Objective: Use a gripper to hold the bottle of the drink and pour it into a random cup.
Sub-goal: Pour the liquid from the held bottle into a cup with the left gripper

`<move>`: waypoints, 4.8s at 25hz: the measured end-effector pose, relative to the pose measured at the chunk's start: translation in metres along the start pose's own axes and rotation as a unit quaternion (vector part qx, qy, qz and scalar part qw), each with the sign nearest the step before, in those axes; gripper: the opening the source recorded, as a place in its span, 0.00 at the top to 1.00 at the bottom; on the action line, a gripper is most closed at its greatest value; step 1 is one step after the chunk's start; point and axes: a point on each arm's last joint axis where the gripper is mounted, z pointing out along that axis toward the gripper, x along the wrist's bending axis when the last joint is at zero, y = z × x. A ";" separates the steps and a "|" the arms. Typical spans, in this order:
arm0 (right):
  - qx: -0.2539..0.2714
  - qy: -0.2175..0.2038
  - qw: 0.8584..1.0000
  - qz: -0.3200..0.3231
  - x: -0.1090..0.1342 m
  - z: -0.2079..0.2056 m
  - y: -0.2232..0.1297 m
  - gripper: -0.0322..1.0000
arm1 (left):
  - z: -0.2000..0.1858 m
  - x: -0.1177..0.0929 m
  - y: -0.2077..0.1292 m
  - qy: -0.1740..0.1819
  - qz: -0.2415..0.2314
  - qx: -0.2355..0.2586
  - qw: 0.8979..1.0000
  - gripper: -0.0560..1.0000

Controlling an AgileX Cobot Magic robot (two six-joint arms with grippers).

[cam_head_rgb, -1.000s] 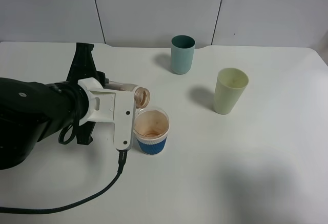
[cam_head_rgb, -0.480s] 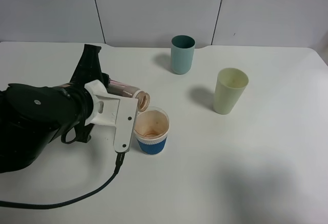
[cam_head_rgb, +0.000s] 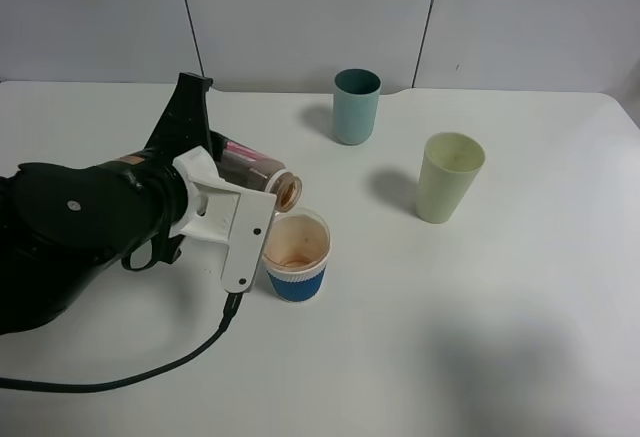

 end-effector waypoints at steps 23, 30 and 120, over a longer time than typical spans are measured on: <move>0.000 0.000 1.000 0.005 0.000 0.000 0.000 0.01 | 0.000 0.006 0.004 0.033 0.031 -0.019 0.999 0.66; 0.000 0.000 1.000 0.005 0.000 0.000 0.000 0.01 | 0.000 0.006 0.003 0.035 0.031 -0.015 0.999 0.66; 0.000 -0.007 1.000 0.002 -0.001 0.000 0.000 0.01 | -0.001 0.011 -0.004 0.055 0.115 0.025 0.992 0.66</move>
